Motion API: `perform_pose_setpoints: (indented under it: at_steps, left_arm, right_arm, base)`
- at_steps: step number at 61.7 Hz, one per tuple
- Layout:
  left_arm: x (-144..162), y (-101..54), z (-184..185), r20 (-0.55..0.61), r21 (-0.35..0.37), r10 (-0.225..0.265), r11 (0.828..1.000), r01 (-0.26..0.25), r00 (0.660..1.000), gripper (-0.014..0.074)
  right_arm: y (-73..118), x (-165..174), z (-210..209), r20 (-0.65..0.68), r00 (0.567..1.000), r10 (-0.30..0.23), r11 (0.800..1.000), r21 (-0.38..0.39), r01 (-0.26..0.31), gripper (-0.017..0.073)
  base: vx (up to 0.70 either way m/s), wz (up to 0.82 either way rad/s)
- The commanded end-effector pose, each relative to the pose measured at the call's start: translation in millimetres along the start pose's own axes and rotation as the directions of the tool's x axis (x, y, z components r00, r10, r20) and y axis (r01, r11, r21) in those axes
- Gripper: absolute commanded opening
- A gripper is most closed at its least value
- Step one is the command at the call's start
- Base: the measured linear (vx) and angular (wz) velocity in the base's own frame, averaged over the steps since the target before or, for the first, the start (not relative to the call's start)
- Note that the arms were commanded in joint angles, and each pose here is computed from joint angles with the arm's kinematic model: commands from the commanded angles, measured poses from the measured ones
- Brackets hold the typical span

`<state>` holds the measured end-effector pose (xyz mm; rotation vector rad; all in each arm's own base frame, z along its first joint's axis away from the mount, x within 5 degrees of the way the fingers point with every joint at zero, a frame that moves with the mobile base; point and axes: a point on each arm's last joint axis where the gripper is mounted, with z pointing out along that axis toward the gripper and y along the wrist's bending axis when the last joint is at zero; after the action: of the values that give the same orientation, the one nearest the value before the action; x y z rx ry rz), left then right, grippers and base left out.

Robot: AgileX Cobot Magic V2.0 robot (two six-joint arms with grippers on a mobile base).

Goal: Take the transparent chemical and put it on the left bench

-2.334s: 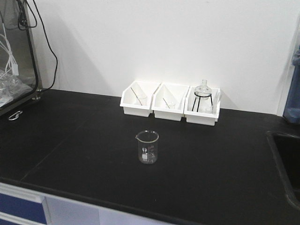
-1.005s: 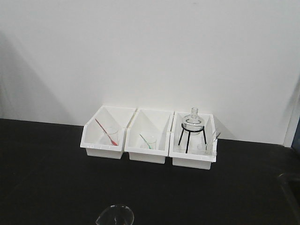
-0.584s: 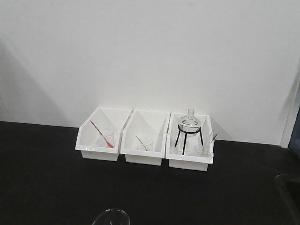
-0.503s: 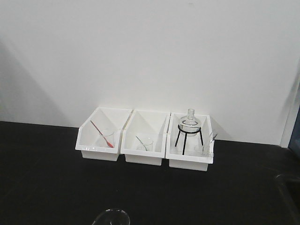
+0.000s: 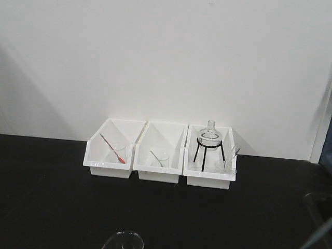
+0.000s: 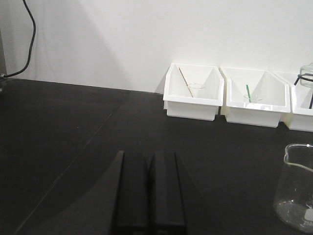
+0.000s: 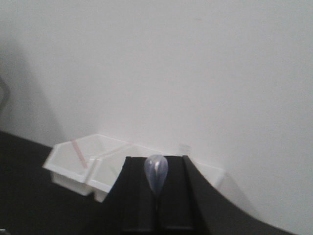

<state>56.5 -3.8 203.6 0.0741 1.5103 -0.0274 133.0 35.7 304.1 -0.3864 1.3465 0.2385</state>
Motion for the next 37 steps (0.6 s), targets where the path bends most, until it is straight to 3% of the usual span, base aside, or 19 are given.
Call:
perform_pose_setpoints:
  at_steps: [1, 7, 12, 16, 23, 27, 37]
  left_arm:
    - [-3, 0.1, -1, 0.081, -0.002, -0.009, 1.000, 0.009, 0.997, -0.0003]
    - [-3, 0.1, -1, 0.081, -0.002, -0.009, 1.000, 0.009, 0.997, -0.0003]
    - [-3, 0.1, -1, 0.081, -0.002, -0.009, 1.000, 0.009, 0.997, -0.0003]
    - [-3, 0.1, -1, 0.081, -0.002, -0.009, 1.000, 0.009, 0.997, -0.0003]
    - [-3, 0.1, -1, 0.081, -0.002, -0.009, 1.000, 0.009, 0.997, -0.0003]
    - [-3, 0.1, -1, 0.081, -0.002, -0.009, 1.000, 0.009, 0.997, -0.0003]
    - [-3, 0.1, -1, 0.081, -0.002, -0.009, 1.000, 0.009, 0.997, -0.0003]
  right_arm:
    - [7.4, -20, 34, 0.097, 0.995, -0.034, 0.960, -0.273, 0.060, -0.0001]
    - [8.3, -17, 72, 0.059, 0.998, -0.012, 0.926, -0.377, 0.034, -0.0001]
    - [18.8, -18, 104, 0.028, 1.000, 0.007, 0.915, -0.404, 0.005, -0.0001]
    - [38.2, -19, 127, -0.006, 1.000, 0.006, 0.903, -0.430, -0.008, -0.0001]
    - [78.5, -16, 164, -0.064, 0.997, -0.042, 0.886, -0.464, 0.007, -0.0001]
    - [97.6, -13, 181, -0.067, 0.997, -0.030, 0.872, -0.490, -0.007, -0.0001]
    - [126.3, 0, 208, -0.071, 0.997, -0.022, 0.846, -0.533, -0.020, -0.0001]
  base:
    - [0.00, 0.00]
    - [0.00, 0.00]
    - [0.00, 0.00]
    - [0.00, 0.00]
    - [0.00, 0.00]
    - [0.00, 0.00]
    - [0.00, 0.00]
